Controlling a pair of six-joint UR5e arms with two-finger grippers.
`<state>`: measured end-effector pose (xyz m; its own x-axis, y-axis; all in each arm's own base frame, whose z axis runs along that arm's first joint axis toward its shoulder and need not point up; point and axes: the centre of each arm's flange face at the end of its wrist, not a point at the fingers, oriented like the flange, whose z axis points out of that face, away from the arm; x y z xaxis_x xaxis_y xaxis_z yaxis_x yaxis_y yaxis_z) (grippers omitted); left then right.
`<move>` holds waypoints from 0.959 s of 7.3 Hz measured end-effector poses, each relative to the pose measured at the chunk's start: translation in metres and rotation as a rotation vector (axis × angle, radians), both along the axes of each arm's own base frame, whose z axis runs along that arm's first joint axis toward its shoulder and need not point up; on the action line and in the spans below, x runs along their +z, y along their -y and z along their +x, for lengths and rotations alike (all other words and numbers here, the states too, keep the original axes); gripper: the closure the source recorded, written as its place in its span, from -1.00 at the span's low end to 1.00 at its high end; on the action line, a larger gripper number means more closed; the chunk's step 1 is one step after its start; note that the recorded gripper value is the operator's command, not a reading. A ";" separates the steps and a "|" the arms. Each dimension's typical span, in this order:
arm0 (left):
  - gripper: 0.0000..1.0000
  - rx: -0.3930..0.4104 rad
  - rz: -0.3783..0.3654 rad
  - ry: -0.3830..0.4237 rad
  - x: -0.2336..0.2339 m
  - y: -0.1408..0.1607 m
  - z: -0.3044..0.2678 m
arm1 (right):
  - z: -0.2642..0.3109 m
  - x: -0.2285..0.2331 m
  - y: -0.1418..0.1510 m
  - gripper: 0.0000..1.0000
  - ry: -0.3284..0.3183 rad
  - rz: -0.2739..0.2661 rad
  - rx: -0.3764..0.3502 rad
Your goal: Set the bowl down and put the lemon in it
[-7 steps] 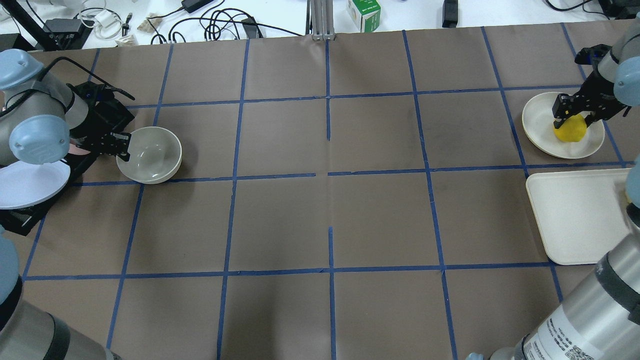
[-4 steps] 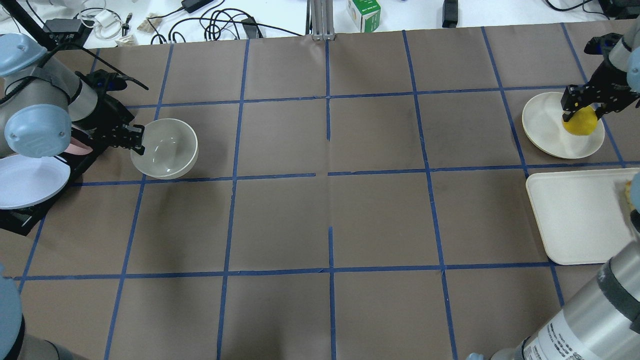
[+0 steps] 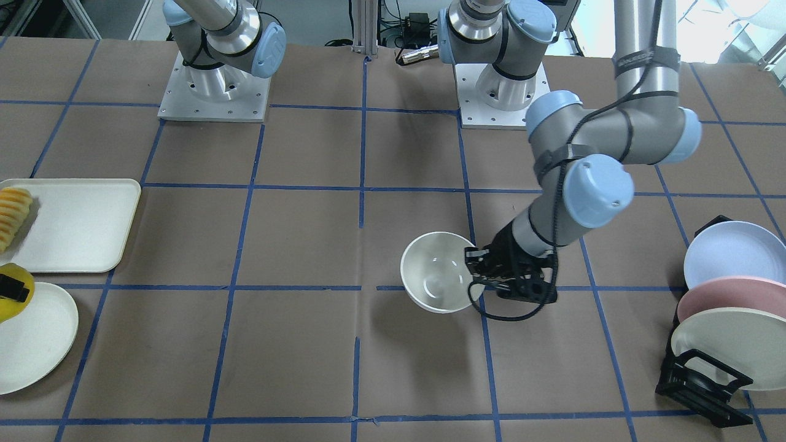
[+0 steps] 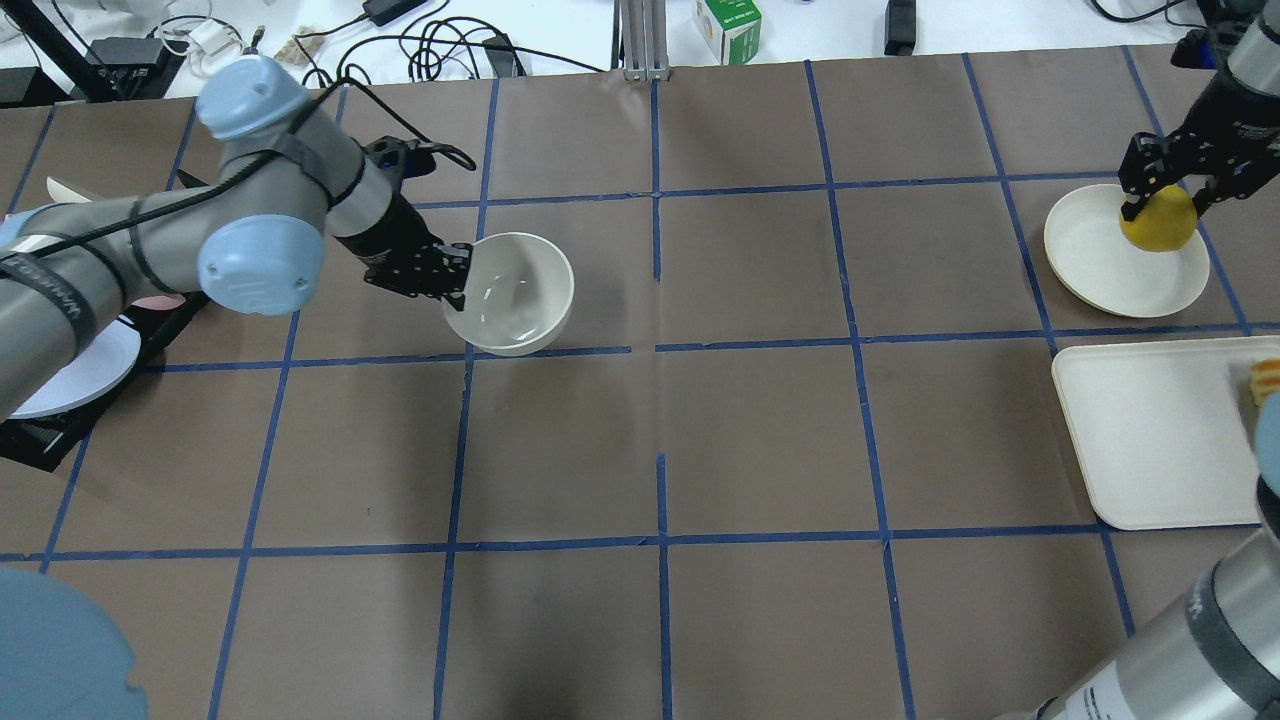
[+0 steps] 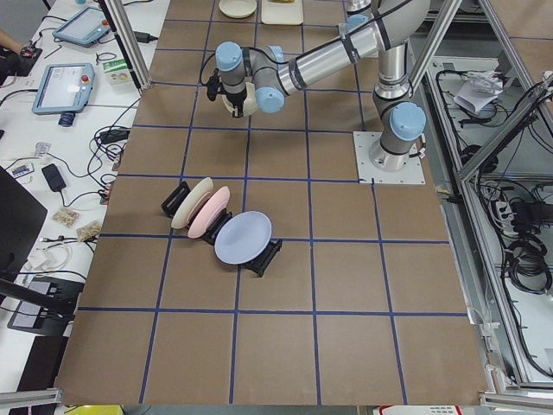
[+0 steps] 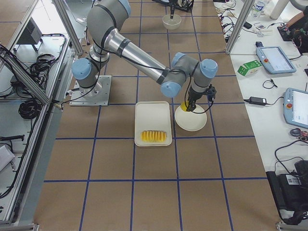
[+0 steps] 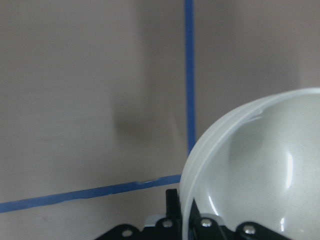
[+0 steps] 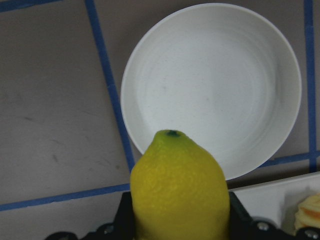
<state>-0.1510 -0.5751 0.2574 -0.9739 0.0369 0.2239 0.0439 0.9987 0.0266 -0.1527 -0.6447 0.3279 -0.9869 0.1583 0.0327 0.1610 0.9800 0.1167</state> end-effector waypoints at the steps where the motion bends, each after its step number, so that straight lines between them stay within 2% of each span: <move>1: 1.00 0.002 0.009 0.006 -0.009 -0.009 -0.046 | 0.036 0.017 -0.002 1.00 -0.006 0.005 -0.001; 3: 1.00 0.002 0.015 0.037 -0.028 -0.023 -0.099 | 0.094 0.042 -0.007 1.00 -0.013 0.000 0.001; 4: 1.00 0.010 0.013 0.043 -0.033 -0.024 -0.109 | 0.119 0.050 -0.009 1.00 -0.016 -0.006 0.013; 6: 1.00 0.017 -0.006 0.041 -0.037 -0.019 -0.115 | 0.173 0.066 -0.016 1.00 -0.028 -0.023 -0.011; 7: -0.70 0.019 -0.018 0.038 -0.038 -0.017 -0.116 | 0.209 0.069 -0.020 1.00 -0.030 -0.031 -0.006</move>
<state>-0.2666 -0.5578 0.2192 -0.9823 0.0222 0.1858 0.0245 0.9996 0.0101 0.0564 -0.6252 0.3971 -0.9845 0.1660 0.0568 0.1703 0.9820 0.0815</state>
